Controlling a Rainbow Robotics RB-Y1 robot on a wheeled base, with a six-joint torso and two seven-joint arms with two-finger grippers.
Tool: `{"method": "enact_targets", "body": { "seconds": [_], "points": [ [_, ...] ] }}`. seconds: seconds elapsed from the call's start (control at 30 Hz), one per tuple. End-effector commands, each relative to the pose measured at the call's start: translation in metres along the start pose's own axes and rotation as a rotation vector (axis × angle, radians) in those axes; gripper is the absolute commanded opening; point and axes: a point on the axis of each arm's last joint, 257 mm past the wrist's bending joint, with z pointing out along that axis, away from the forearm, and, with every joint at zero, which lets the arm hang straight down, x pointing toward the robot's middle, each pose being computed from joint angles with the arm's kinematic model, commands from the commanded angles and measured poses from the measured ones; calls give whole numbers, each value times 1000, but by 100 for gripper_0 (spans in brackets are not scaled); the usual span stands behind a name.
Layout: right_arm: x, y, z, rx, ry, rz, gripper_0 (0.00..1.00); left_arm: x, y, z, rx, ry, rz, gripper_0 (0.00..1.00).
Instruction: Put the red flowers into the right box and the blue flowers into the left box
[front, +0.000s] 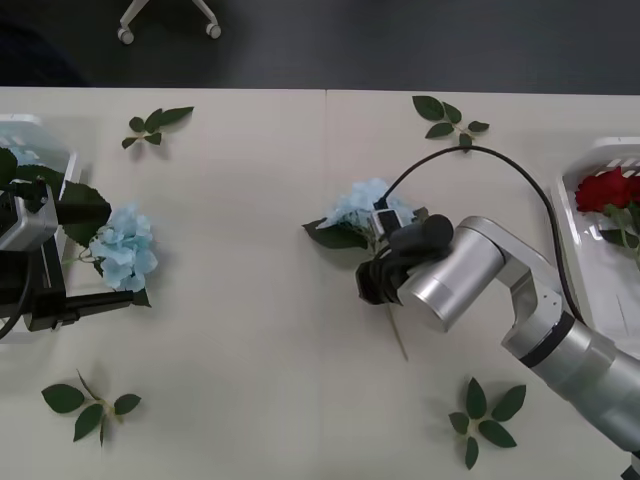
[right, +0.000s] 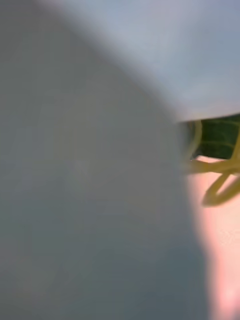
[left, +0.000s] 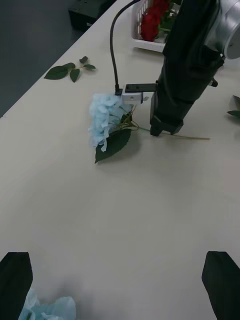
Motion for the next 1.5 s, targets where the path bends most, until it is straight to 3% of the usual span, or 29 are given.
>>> {"method": "enact_targets", "body": {
  "seconds": [0.03,0.67,0.93,1.5],
  "points": [
    [-18,13,-9,-23,-39,11,0,-9,1,-4,-7,1,2,100],
    [-59,-4,-136,-156,-171,32,0,-9,1,-4,-7,1,2,100],
    [-74,8,-206,-359,-402,55,0,-9,1,-4,-7,1,2,100],
    [-91,44,-308,-583,-707,-67,0,-28,-9,10,11,-116,-54,100]
  ]
}}
